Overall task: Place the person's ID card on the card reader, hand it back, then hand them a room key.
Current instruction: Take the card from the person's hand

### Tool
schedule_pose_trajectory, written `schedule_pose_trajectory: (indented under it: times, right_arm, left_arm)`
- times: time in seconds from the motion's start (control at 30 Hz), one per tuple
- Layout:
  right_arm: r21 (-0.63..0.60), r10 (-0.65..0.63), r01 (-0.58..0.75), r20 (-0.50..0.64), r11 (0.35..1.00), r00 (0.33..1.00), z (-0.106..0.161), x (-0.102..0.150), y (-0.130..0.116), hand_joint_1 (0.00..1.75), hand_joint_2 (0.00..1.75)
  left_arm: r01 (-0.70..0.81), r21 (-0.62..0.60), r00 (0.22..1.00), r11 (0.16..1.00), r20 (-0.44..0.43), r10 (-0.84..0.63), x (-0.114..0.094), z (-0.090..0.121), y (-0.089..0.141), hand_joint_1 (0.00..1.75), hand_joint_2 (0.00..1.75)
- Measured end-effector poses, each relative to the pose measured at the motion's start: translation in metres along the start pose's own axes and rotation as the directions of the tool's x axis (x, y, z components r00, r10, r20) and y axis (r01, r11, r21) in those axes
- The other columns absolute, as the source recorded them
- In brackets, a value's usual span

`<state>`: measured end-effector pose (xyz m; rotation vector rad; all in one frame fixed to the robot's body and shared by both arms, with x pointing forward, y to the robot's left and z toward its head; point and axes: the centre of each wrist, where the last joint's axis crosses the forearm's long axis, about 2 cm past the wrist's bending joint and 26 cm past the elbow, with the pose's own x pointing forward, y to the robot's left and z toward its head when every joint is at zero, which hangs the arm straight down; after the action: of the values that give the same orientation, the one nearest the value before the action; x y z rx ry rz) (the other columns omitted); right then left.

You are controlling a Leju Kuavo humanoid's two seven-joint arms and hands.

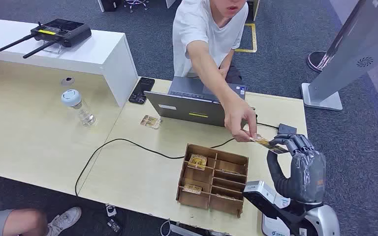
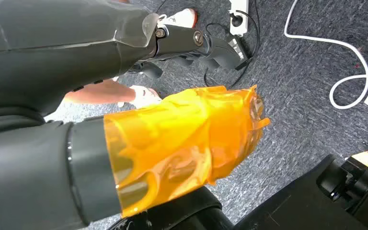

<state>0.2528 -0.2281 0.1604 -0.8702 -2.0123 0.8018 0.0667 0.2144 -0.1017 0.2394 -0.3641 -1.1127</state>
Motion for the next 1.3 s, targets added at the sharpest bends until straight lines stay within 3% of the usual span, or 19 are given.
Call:
schedule_pose_trajectory:
  times: [0.47,0.8,1.07,1.3]
  right_arm:
    - [0.011,-0.021,0.021,0.005,1.000,1.000,-0.002,0.002,-0.002,1.75,1.75]
    - [0.128,-0.231,0.230,-0.007,0.965,0.973,0.003,0.003,-0.008,1.75,1.75]
    - [0.234,-0.285,0.295,-0.075,0.926,0.956,0.038,-0.023,-0.020,1.75,1.75]
    - [0.336,-0.257,0.333,-0.253,0.881,0.933,0.061,-0.057,-0.039,1.75,1.75]
  left_arm:
    - [-0.005,0.003,1.000,1.000,-0.003,0.005,0.000,0.000,0.000,0.00,0.00]
    - [-0.033,0.019,0.999,0.999,-0.006,0.033,-0.002,0.001,-0.002,0.00,0.00]
    - [-0.058,0.036,0.998,0.998,0.000,0.058,-0.012,0.004,-0.013,0.00,0.00]
    - [-0.069,0.040,0.998,0.997,-0.011,0.070,-0.015,0.005,-0.014,0.00,0.00]
